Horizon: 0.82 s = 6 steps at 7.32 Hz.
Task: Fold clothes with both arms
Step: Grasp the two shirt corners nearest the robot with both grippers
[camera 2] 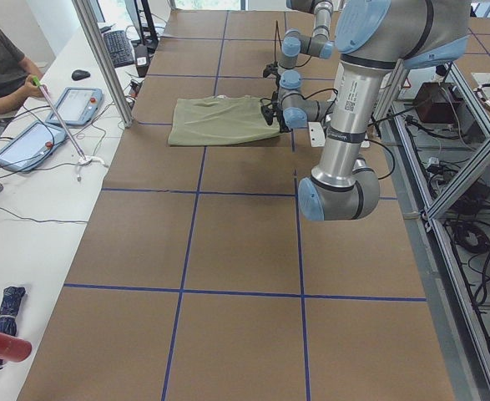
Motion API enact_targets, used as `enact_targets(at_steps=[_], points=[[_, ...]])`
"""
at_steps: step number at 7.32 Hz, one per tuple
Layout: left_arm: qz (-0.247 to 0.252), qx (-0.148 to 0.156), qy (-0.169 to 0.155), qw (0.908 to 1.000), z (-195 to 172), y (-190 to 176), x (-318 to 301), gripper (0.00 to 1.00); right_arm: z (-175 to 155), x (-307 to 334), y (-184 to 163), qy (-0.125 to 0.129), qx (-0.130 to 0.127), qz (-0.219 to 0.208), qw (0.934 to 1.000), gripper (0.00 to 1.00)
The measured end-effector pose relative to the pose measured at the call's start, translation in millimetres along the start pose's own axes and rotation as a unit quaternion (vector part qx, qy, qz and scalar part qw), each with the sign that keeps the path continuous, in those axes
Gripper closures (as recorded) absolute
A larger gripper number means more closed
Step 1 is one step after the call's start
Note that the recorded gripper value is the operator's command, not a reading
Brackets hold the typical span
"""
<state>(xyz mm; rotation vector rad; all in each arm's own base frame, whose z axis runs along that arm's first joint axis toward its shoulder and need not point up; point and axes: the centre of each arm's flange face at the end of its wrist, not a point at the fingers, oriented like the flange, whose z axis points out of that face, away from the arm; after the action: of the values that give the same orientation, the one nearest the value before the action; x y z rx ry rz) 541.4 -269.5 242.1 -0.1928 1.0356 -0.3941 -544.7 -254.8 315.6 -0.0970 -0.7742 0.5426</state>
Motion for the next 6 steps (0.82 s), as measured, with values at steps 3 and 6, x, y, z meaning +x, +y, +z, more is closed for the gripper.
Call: enact_targets(at_steps=[3, 6], points=[[0.0, 0.0, 0.0, 1.0, -0.6, -0.1, 0.0, 1.0, 0.9, -0.5, 0.1, -0.001, -0.001, -0.001, 1.0, 1.0], [0.0, 0.0, 0.001, 1.0, -0.9, 0.4, -0.1, 1.0, -1.0, -2.1, 1.4, -0.001, -0.005, -0.003, 1.0, 1.0]])
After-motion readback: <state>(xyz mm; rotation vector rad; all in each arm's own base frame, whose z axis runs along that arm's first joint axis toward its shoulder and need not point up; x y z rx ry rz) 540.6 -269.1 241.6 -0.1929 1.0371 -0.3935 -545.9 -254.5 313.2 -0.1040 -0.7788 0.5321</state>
